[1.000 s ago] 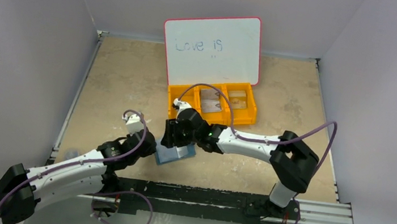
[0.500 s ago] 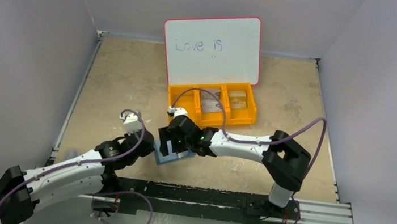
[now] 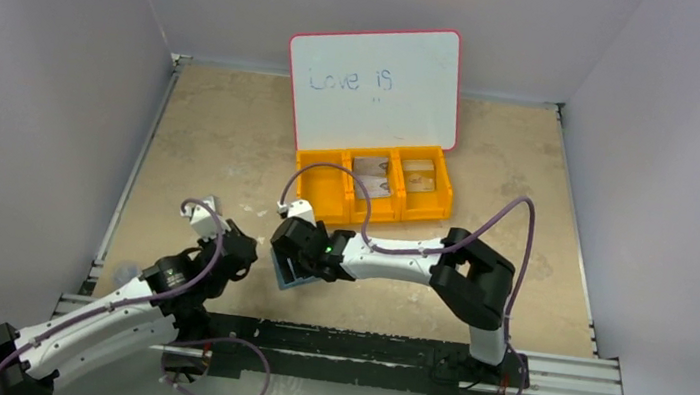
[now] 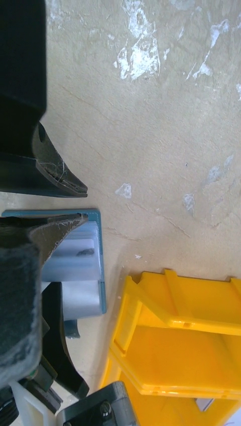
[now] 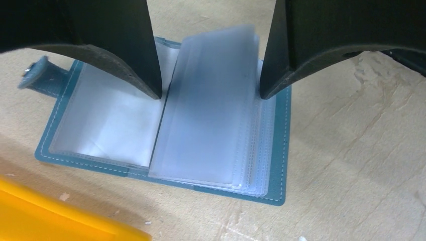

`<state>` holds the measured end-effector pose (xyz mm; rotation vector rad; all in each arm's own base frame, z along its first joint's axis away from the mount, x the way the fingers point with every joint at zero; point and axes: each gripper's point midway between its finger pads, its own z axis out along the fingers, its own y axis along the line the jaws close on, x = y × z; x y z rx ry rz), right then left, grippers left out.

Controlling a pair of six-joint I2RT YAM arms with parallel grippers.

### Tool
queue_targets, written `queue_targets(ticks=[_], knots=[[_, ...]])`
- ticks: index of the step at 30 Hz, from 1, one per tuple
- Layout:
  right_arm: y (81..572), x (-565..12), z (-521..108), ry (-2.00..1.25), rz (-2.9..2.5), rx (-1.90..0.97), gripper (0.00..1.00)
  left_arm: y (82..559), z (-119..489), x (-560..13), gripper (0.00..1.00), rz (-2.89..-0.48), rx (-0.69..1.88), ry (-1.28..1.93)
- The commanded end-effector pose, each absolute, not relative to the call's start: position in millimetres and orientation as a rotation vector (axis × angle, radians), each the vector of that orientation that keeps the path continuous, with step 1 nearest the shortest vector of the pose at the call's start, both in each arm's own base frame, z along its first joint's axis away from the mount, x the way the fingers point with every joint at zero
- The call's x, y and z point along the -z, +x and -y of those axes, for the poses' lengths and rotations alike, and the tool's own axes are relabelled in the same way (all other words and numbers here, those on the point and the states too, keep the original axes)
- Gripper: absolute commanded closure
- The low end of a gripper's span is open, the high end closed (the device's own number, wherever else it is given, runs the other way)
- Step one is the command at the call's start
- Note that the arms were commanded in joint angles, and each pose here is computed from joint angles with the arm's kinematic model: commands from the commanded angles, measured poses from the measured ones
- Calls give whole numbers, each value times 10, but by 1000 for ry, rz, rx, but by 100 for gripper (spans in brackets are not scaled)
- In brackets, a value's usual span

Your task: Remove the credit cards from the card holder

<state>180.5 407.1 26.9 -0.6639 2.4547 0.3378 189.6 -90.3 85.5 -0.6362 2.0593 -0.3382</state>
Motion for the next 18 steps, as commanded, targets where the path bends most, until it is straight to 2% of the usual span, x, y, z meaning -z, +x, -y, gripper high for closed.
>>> queue_targets(ticks=[1, 5, 12, 18], knots=[[1902, -382, -4008, -602, -2431, -261, 31, 1950, 896, -949, 82, -2032, 327, -659], [1843, -438, -4032, -586, -2439, -326, 34, 1968, 956, -951, 82, -2040, 342, -639], [1757, -677, -4128, -547, -2407, -505, 28, 1973, 1009, -923, 82, -2056, 355, -622], [1840, -649, -4009, -485, -2429, -389, 32, 1978, 1064, -912, 82, -2068, 374, -608]])
